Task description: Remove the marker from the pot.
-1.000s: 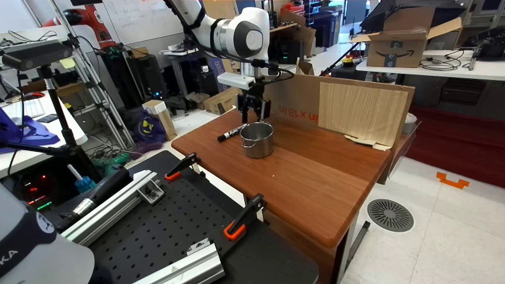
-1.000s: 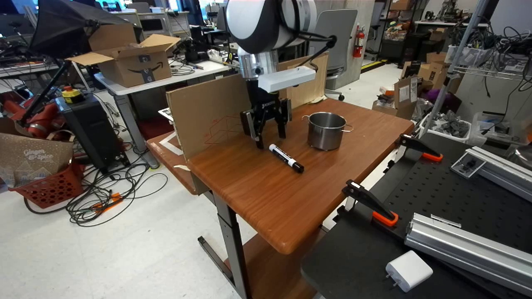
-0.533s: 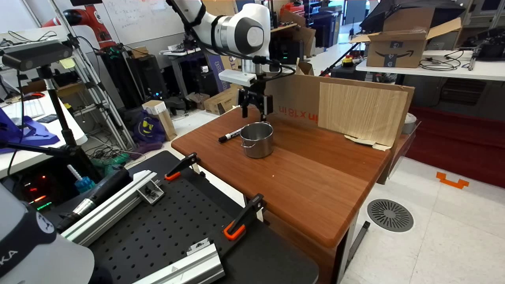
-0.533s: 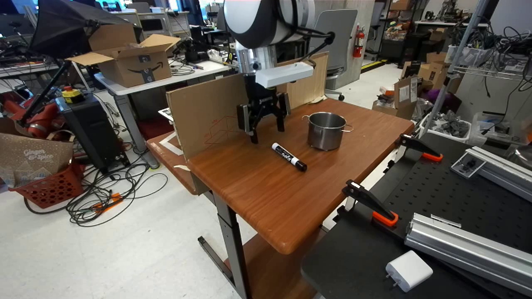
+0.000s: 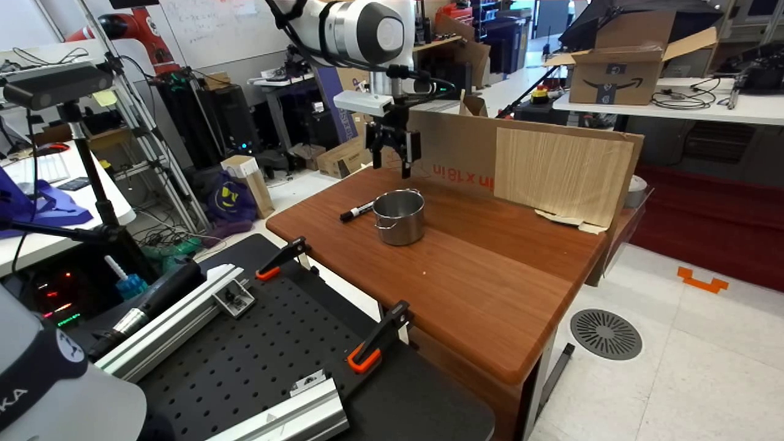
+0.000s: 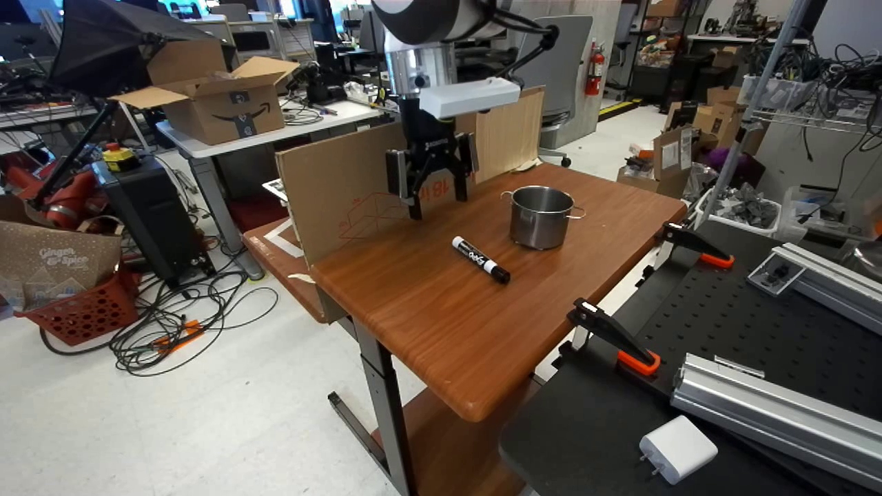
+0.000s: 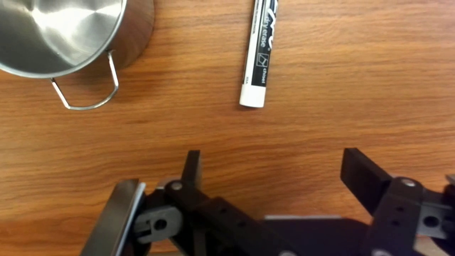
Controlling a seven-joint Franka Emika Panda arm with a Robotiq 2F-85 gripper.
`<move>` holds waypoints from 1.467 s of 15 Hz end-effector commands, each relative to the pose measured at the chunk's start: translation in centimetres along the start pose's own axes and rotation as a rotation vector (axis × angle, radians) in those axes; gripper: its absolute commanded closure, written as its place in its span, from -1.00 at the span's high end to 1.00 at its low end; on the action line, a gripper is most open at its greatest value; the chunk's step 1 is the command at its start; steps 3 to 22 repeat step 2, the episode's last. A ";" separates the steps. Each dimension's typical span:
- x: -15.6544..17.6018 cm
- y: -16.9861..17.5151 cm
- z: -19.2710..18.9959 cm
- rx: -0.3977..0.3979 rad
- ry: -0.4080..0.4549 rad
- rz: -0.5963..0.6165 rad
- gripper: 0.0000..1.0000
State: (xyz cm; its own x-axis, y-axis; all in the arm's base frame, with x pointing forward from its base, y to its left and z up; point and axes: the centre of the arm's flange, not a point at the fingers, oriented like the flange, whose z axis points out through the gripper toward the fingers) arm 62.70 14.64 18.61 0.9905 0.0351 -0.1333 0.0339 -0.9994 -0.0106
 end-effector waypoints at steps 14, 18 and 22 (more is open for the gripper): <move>0.0 0.0 0.1 0.000 -0.001 0.000 1.00; 0.0 0.0 0.1 0.000 -0.001 0.000 1.00; 0.0 0.0 0.1 0.000 -0.001 0.000 1.00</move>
